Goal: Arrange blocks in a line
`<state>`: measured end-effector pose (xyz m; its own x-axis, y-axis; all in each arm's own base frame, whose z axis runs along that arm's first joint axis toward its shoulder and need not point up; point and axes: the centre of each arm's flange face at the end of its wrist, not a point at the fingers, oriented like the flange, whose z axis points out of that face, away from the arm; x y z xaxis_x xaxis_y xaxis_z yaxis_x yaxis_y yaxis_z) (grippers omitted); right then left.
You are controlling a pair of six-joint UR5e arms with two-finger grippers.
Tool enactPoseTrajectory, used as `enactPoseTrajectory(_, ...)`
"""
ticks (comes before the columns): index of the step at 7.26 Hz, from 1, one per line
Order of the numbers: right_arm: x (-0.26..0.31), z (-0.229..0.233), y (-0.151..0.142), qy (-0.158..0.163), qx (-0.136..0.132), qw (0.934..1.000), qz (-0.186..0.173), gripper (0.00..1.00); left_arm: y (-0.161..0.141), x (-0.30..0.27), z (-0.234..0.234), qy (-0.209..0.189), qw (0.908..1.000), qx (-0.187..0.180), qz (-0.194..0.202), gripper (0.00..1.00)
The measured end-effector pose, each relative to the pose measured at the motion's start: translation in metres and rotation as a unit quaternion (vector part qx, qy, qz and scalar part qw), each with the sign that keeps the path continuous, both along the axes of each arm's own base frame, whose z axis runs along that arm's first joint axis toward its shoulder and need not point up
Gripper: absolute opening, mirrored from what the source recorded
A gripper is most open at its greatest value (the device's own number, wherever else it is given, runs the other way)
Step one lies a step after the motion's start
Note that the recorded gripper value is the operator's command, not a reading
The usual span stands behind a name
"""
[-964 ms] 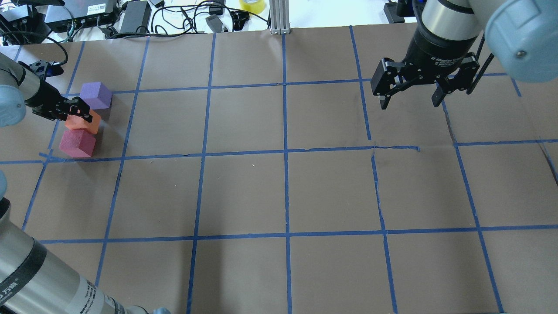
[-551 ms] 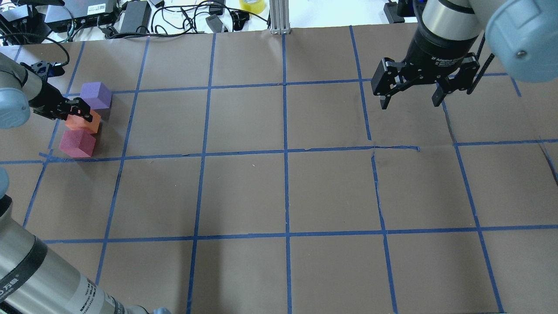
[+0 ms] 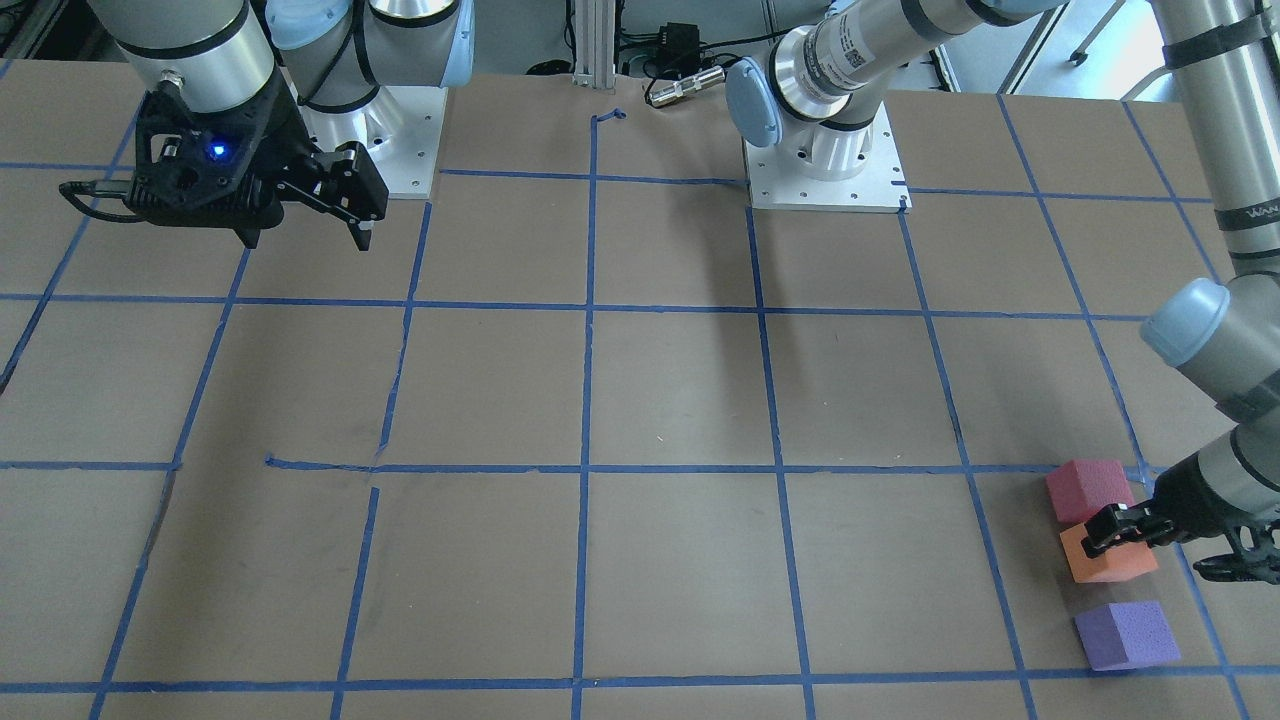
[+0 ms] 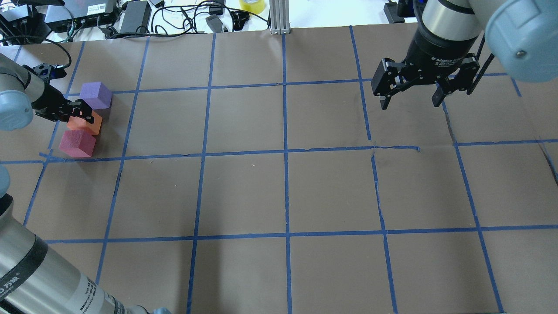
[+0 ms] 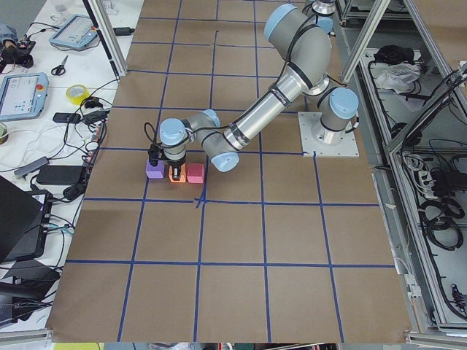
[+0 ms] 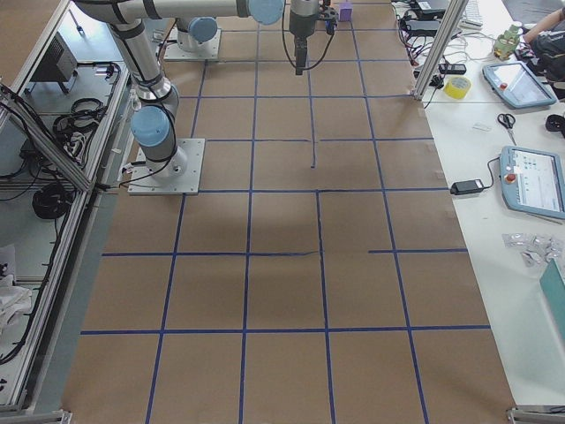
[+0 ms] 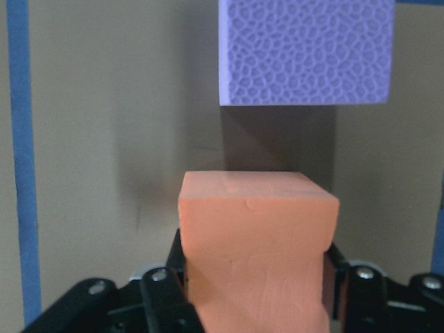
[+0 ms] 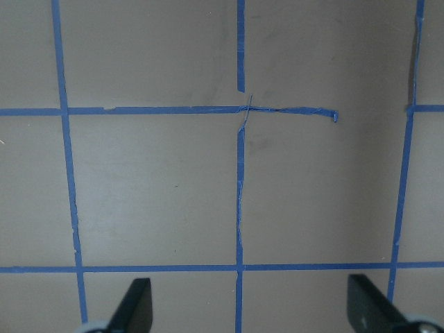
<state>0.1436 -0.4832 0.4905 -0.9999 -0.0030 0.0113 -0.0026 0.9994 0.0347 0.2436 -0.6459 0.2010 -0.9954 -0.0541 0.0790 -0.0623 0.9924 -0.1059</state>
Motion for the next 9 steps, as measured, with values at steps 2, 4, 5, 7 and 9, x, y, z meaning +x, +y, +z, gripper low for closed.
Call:
enactPoseTrajectory(2, 0.0, 0.0, 0.0, 0.0, 0.0, 1.0, 0.0, 1.0, 0.003, -0.002, -0.004, 0.002, 1.0, 0.005, 0.002, 0.99)
enactPoseTrajectory(4, 0.0, 0.0, 0.0, 0.0, -0.001, 1.0, 0.0, 1.0, 0.007, -0.004, -0.002, 0.001, 1.0, 0.006, 0.004, 1.0)
enactPoseTrajectory(5, 0.0, 0.0, 0.0, 0.0, -0.001, 1.0, 0.0, 1.0, 0.006, -0.003, 0.007, -0.002, 1.0, 0.001, 0.004, 1.0)
enactPoseTrajectory(7, 0.0, 0.001, -0.001, 0.0, -0.002, 1.0, 0.0, 1.0, 0.007, -0.004, 0.032, -0.02, 0.9998, -0.004, 0.001, 1.0)
enactPoseTrajectory(9, 0.0, 0.0, -0.001, 0.0, -0.002, 1.0, 0.0, 1.0, 0.02, -0.028, 0.092, -0.022, 0.9996, 0.014, -0.009, 1.0)
